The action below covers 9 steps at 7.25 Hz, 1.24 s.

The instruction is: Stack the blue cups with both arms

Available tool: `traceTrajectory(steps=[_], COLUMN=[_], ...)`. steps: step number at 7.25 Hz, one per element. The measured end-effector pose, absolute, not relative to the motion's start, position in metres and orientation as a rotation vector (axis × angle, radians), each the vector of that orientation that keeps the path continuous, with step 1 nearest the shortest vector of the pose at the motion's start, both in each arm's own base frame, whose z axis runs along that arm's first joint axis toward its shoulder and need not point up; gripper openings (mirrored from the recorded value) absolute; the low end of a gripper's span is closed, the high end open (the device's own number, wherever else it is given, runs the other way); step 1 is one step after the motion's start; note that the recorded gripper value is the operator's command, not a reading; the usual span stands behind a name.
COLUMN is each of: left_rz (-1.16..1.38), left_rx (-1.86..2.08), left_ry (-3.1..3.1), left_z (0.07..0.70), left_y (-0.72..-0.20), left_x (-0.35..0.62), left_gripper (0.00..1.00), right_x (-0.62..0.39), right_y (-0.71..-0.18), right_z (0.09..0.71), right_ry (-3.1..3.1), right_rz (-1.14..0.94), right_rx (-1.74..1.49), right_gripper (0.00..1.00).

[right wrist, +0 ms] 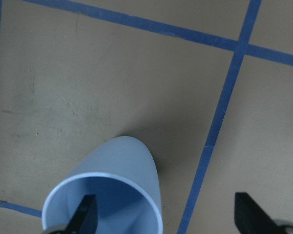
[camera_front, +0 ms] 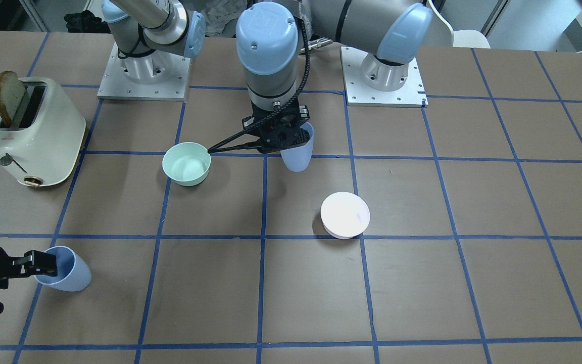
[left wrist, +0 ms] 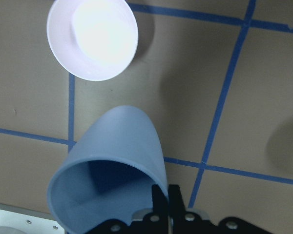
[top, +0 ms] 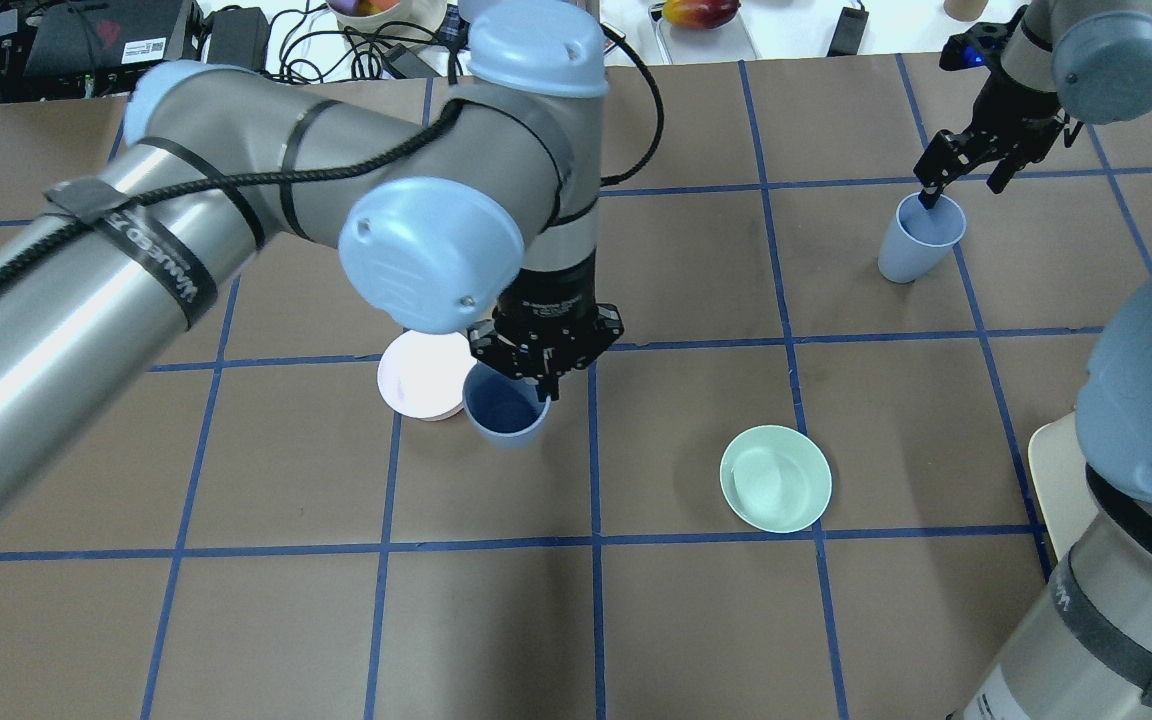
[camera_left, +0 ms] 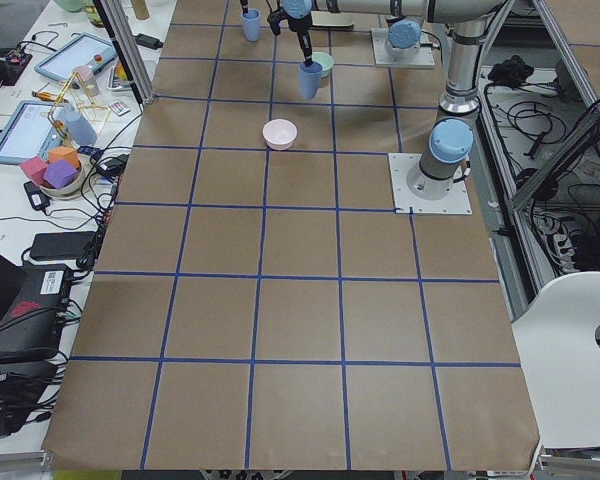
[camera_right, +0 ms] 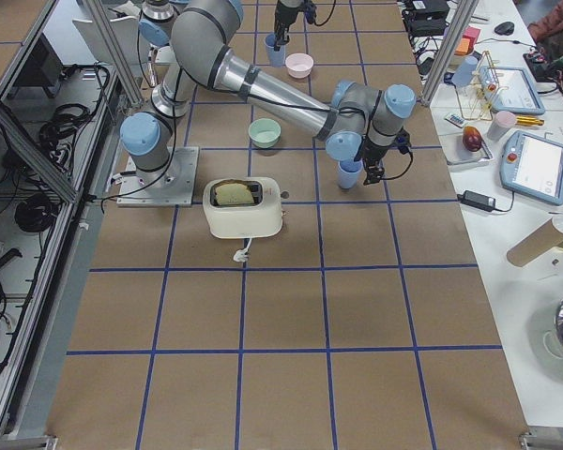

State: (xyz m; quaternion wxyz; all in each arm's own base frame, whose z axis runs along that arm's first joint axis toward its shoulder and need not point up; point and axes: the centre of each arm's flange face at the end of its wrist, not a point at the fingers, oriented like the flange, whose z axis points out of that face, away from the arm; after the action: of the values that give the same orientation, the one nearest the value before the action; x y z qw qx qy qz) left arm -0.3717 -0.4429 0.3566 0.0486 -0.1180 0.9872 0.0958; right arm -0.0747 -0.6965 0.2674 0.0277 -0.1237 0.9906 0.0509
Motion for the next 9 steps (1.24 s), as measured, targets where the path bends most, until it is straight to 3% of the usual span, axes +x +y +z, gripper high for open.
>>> traceTrajectory(steps=[2,3,4,5,6,7,9], left_rz=[0.172,0.163,0.183,0.203,0.218,0.224,0.211], left_rx=[-0.485,-0.507,-0.518,-0.524,-0.521,-0.510,-0.498], left_ry=[3.048,3.071,3.093,3.102,3.101,3.099,3.108], left_z=[0.308,0.290,0.282,0.277,0.272,0.268,0.270], left_y=[-0.420,-0.410,-0.404,-0.402,-0.401,-0.401,-0.407], left_x=[-0.398,-0.403,-0.406,-0.408,-0.408,-0.408,-0.406], left_gripper=[0.00,0.00,0.00,0.00,0.67,0.78,0.82], right_x=[-0.073,-0.072,-0.072,-0.072,-0.073,-0.073,-0.071], right_y=[-0.690,-0.688,-0.688,-0.689,-0.689,-0.690,-0.690], right_z=[0.254,0.250,0.247,0.246,0.248,0.251,0.266], right_ry=[3.043,3.040,3.038,3.038,3.038,3.039,3.049], right_rz=[0.196,0.204,0.209,0.211,0.208,0.204,0.181], right_rx=[-0.375,-0.375,-0.375,-0.376,-0.377,-0.377,-0.379], right_gripper=[0.45,0.12,0.00,0.00,0.00,0.00,0.00])
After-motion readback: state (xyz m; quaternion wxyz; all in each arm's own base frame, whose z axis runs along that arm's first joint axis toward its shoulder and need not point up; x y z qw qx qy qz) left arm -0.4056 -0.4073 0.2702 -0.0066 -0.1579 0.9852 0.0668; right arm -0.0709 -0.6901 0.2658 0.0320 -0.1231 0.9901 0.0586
